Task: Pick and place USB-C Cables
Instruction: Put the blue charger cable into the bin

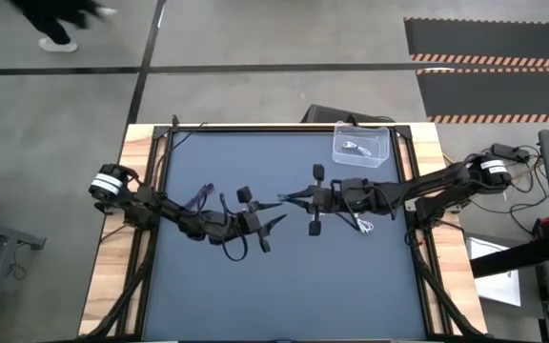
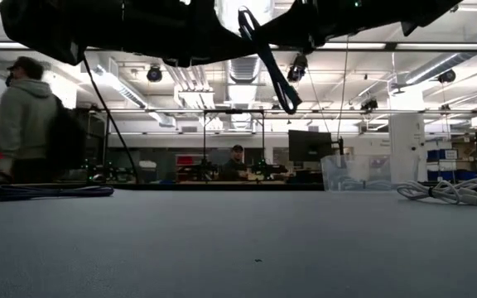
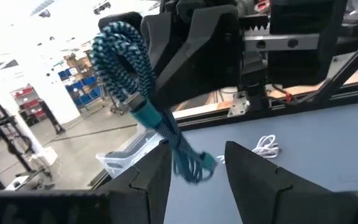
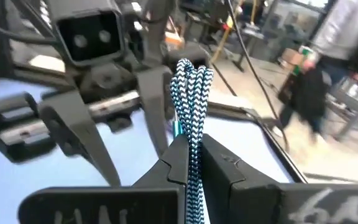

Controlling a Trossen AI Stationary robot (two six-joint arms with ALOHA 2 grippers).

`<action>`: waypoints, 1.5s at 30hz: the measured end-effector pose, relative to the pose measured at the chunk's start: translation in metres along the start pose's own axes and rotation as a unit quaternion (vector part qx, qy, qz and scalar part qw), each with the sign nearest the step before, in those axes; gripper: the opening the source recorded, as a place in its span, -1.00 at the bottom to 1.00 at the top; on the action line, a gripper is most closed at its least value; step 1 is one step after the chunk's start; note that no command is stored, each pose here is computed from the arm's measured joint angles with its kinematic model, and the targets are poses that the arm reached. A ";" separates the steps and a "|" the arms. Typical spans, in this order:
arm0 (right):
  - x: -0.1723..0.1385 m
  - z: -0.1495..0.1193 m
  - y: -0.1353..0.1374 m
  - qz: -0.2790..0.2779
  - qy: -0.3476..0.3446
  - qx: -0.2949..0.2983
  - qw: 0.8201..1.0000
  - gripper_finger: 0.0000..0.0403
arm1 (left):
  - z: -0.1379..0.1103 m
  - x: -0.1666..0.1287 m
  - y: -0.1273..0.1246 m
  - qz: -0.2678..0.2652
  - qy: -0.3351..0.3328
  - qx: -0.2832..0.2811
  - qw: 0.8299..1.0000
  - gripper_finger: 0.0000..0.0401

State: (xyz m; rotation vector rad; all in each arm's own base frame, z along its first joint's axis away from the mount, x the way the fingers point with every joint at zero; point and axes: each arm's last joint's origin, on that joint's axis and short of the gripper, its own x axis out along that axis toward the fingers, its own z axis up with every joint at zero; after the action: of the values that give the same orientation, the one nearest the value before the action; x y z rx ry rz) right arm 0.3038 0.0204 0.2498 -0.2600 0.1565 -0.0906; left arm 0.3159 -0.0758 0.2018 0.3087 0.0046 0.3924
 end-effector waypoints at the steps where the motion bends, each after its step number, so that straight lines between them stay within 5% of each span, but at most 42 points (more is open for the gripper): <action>1: -0.002 0.000 -0.001 -0.004 0.004 -0.003 1.000 -0.94 | -0.001 -0.001 0.000 0.005 0.003 0.001 1.000 -0.33; 26: -0.025 0.014 -0.036 -0.062 0.054 0.002 0.997 -0.94 | -0.012 -0.011 0.005 0.013 0.020 -0.028 0.999 -0.33; 45: -0.011 0.061 -0.099 -0.087 0.259 0.007 0.962 -0.94 | -0.012 -0.012 0.004 0.013 0.021 -0.052 0.998 -0.33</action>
State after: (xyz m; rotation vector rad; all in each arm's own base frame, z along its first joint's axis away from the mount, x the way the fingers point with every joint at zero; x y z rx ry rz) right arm 0.2961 -0.0582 0.3351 -0.2314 0.6549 -0.3348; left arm 0.3027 -0.0727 0.1911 0.1987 0.0221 0.4234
